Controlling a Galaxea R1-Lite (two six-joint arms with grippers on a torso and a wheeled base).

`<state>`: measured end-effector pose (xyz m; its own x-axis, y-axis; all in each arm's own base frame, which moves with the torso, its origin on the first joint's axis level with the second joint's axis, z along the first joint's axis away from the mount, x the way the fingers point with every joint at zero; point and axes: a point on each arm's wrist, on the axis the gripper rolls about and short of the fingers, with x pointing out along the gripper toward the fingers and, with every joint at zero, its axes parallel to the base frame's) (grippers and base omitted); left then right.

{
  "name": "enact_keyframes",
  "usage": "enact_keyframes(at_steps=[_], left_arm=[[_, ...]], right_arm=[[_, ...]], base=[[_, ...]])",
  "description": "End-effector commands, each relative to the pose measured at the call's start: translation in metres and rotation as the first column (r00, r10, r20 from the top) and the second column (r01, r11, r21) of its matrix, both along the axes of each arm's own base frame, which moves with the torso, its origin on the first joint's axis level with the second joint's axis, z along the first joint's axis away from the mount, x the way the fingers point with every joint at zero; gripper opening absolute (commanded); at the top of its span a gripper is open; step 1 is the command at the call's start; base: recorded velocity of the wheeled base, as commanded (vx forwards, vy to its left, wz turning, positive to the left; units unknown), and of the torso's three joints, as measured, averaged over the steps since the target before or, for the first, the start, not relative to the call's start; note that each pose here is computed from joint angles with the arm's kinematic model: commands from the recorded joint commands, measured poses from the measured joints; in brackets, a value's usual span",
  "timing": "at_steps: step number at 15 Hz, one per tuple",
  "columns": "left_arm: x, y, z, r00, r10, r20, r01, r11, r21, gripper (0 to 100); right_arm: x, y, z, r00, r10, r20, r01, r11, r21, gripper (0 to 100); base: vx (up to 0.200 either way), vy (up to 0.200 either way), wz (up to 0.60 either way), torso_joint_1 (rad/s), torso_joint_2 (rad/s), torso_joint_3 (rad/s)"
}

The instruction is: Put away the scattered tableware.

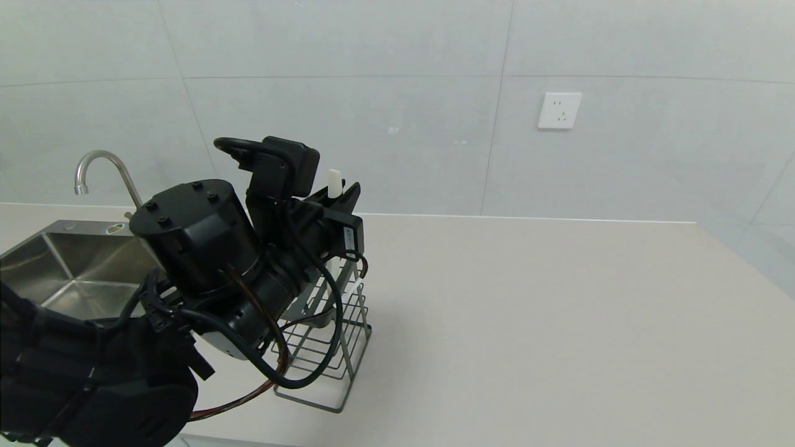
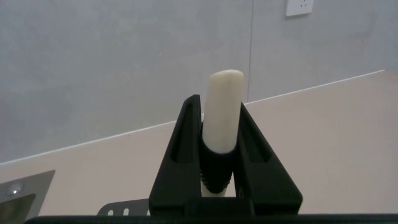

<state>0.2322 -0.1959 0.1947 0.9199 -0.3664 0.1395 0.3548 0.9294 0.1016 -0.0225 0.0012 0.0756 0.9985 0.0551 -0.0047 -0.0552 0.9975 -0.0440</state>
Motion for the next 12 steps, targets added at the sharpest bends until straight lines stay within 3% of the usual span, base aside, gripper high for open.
enact_keyframes(at_steps=[1, 4, 8, 9, 12], left_arm=[[0.0028, -0.0023, -0.0057, 1.000, 0.001, -0.014, -0.001, 1.000, 0.012, 0], [0.0070, -0.0056, -0.0126, 1.000, -0.002, -0.029, 0.003, 1.000, 0.027, 0], [0.0087, -0.0065, -0.0118, 1.000, -0.004, -0.026, 0.004, 1.000, 0.024, 0], [0.0087, -0.0061, -0.0125, 1.000, -0.011, -0.027, 0.012, 1.000, 0.027, 100], [0.0123, -0.0014, -0.0130, 1.000, -0.008, -0.026, 0.009, 1.000, 0.028, 100]], right_arm=[[0.0000, 0.0000, 0.0005, 1.000, 0.000, 0.000, 0.000, 1.000, 0.000, 0], [0.0001, 0.0000, 0.0000, 1.000, 0.000, -0.002, 0.000, 1.000, 0.003, 0], [0.0001, 0.0000, 0.0000, 1.000, 0.000, -0.002, 0.000, 1.000, 0.003, 0], [0.0001, 0.0000, 0.0000, 1.000, 0.000, -0.002, 0.000, 1.000, 0.003, 0], [0.0001, 0.0000, 0.0000, 1.000, -0.001, -0.002, 0.001, 1.000, 0.004, 0]], base=[[0.000, 0.000, 0.00, 0.000, 0.00, 0.000], [0.000, 0.000, 0.00, 0.000, 0.00, 0.000], [0.000, 0.000, 0.00, 0.000, 0.00, 0.000], [0.000, 0.000, 0.00, 0.000, 0.00, 0.000], [0.000, 0.000, 0.00, 0.000, 0.00, 0.000]])
